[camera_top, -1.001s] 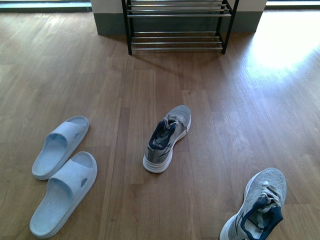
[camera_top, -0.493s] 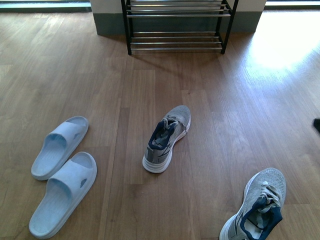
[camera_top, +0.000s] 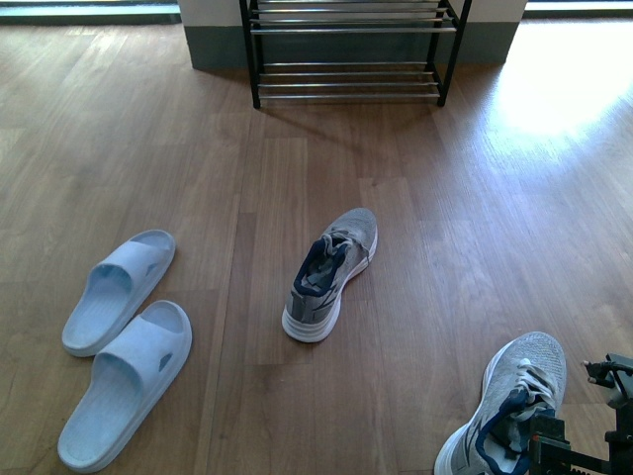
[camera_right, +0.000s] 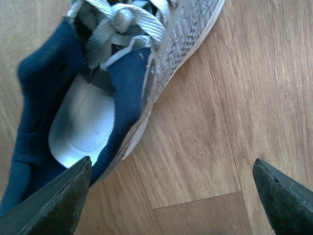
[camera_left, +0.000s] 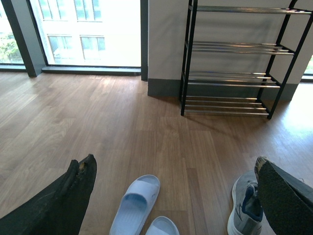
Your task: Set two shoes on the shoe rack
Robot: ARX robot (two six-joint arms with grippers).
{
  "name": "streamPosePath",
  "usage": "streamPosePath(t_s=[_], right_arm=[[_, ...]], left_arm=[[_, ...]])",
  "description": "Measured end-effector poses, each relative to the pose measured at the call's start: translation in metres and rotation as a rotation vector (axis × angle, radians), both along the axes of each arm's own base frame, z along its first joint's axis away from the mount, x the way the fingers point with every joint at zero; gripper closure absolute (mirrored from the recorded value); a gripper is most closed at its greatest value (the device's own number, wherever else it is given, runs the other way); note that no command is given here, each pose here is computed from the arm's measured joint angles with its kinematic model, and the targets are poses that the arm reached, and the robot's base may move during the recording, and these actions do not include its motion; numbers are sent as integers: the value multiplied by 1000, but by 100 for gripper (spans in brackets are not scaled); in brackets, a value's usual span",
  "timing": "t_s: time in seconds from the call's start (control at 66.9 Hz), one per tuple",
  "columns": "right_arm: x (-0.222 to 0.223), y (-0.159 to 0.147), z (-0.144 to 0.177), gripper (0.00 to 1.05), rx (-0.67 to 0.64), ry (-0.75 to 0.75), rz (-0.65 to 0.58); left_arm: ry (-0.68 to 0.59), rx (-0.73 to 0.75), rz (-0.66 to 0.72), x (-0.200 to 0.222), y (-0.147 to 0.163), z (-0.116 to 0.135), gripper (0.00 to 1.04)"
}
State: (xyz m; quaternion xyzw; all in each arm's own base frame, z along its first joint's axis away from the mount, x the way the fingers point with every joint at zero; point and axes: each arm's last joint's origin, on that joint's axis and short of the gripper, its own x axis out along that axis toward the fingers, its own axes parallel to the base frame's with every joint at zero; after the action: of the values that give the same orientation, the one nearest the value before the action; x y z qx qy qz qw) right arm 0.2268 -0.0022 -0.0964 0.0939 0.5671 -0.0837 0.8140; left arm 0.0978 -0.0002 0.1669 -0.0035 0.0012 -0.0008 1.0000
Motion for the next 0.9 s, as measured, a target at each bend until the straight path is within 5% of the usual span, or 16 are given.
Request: streamPosePath(t_s=[0.254, 0.628, 0.897], right_arm=[[11, -8, -21, 9, 29, -2, -138], [37, -8, -47, 9, 19, -17, -171], [37, 1, -56, 49, 26, -15, -145]], left_arm=[[0, 0, 0, 0, 0, 0, 9], [0, 0, 0, 0, 0, 0, 9], [0, 0, 0, 0, 0, 0, 9]])
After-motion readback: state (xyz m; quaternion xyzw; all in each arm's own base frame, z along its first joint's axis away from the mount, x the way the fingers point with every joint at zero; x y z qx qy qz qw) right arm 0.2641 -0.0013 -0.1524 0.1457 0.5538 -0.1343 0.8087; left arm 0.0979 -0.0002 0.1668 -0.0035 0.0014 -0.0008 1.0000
